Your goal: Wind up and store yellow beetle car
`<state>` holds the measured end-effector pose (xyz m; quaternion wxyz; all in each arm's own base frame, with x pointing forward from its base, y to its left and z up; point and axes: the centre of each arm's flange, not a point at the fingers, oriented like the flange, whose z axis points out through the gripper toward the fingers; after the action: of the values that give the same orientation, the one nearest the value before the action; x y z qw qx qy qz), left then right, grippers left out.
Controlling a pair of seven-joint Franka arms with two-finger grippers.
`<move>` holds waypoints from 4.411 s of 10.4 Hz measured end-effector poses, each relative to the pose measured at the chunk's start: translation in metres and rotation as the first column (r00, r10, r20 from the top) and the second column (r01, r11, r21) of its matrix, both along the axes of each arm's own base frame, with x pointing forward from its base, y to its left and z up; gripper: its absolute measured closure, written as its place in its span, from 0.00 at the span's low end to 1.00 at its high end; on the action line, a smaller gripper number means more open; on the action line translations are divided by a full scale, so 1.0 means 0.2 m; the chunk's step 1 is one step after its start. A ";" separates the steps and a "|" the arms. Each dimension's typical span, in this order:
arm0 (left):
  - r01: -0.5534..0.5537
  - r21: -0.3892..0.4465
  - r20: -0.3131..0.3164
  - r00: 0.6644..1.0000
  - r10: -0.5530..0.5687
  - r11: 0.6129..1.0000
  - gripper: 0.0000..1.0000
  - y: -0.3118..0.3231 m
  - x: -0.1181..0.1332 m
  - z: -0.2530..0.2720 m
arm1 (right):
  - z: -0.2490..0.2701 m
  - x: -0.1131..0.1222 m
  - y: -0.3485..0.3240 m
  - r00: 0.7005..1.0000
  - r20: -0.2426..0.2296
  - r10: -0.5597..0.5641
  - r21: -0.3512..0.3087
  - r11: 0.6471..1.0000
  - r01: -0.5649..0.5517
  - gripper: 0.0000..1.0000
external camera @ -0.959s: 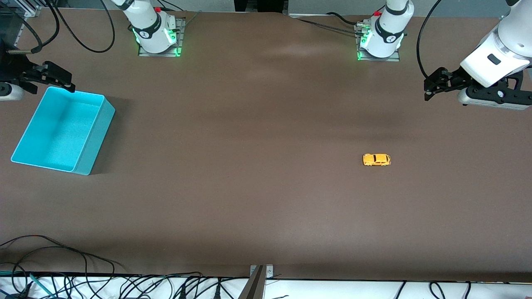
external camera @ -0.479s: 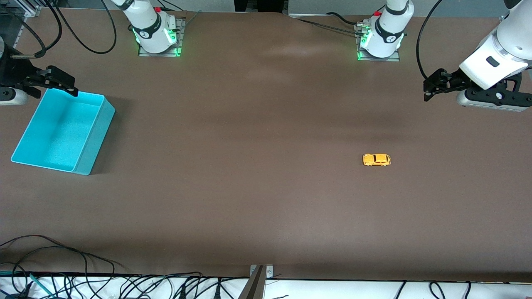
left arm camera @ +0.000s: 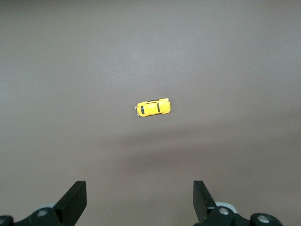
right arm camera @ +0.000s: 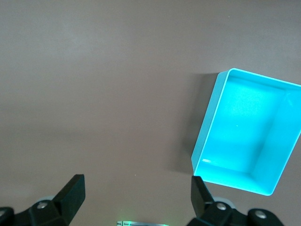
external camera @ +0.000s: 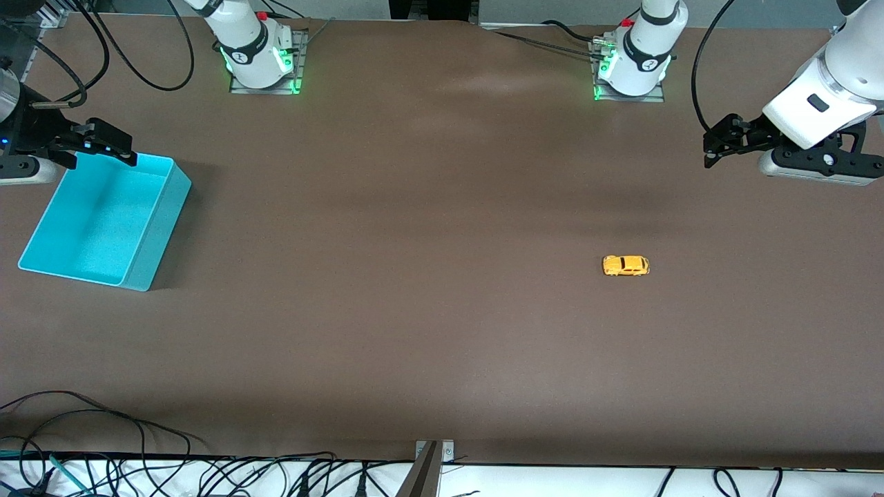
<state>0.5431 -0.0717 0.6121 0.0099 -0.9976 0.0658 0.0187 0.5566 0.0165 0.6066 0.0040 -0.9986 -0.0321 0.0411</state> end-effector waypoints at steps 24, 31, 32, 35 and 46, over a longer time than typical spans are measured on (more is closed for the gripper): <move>0.972 -0.070 -0.043 0.223 -0.974 0.226 0.00 -0.12 0.22 -1.71 | -0.04 -0.01 0.01 1.000 -0.019 0.002 -0.001 1.000 -0.002 0.00; 0.994 0.007 -0.030 0.106 -0.994 0.106 0.00 -0.09 0.16 -2.09 | -0.04 -0.01 0.01 1.000 -0.019 0.002 -0.001 1.000 -0.002 0.00; 0.994 -0.001 -0.024 0.112 -0.993 0.112 0.00 -0.07 0.14 -2.13 | -0.04 -0.01 0.01 1.000 -0.019 0.002 -0.001 1.000 -0.002 0.00; 0.994 -0.014 -0.024 0.105 -0.994 0.105 0.00 -0.05 0.12 -2.18 | -0.04 -0.01 0.01 1.000 -0.020 0.003 -0.001 1.000 -0.003 0.00; 0.999 -0.018 -0.025 0.042 -0.999 0.042 0.54 0.07 0.14 -2.18 | -0.04 -0.01 0.01 1.000 -0.020 0.003 -0.001 1.000 -0.003 0.00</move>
<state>0.5712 -0.0579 0.1764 0.0213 -0.6742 0.7379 0.0219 0.5548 0.0183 0.5976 0.0039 -0.9981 -0.0336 0.0512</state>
